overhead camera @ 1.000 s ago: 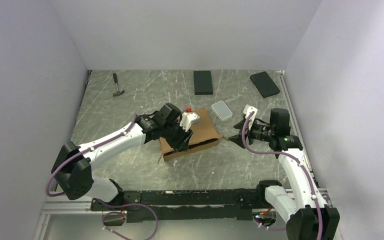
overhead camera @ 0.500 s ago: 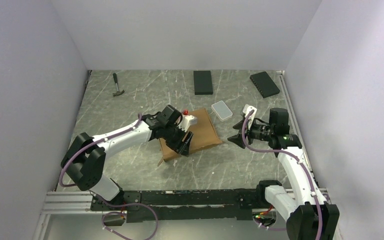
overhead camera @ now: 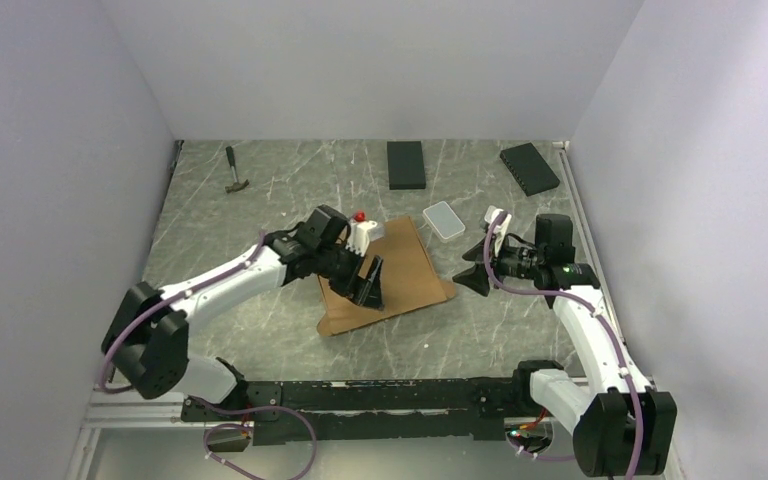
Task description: Fold the paper box
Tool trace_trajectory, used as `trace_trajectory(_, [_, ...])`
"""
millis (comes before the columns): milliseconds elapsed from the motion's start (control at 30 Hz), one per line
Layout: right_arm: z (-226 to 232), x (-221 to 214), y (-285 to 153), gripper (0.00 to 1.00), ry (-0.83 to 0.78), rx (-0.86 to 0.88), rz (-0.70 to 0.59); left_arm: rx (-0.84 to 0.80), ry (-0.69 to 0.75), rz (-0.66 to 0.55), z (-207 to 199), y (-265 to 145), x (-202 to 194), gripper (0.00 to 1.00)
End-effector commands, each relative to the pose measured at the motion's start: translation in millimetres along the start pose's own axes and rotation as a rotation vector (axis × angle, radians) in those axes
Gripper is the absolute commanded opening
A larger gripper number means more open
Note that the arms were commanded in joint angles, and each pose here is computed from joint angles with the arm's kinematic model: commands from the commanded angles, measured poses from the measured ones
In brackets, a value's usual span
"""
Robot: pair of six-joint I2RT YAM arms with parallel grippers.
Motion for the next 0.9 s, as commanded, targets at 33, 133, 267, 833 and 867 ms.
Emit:
trace_trajectory(33, [-5.9,6.4,4.3,0.61,0.023,-0.008,-0.063,-0.084,0.002,-0.180,-14.0,-29.3,8.5,0.84])
trace_trajectory(133, [-8.4,4.7,10.7,0.58,0.099,-0.020,-0.059,-0.032,-0.040,-0.290,-4.6,-39.5,-0.4,0.83])
trace_trajectory(267, [-10.5,5.3,25.7,0.52,0.175,0.010,-0.019,0.042,-0.149,-0.487,9.8,-55.1,-17.2,0.87])
trace_trajectory(833, [-69.1,-14.8,97.5,0.51,0.448,0.018,0.204,0.103,-0.427,-0.752,51.8,-58.8,-64.5,0.99])
trace_trajectory(867, [-69.3,-18.1,99.7,0.51,0.464,0.026,0.208,0.095,-0.433,-0.758,52.6,-57.7,-65.4,0.99])
Point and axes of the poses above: each gripper's point midway between its finger pads, its own y axis out along the fingers, its own z axis along the line the jaws close on, x = y × z, the point moved 9 cm from there along -y, back along the fingers, and after that the axes turned 9 degrees about -y, right-handed, at the moved point
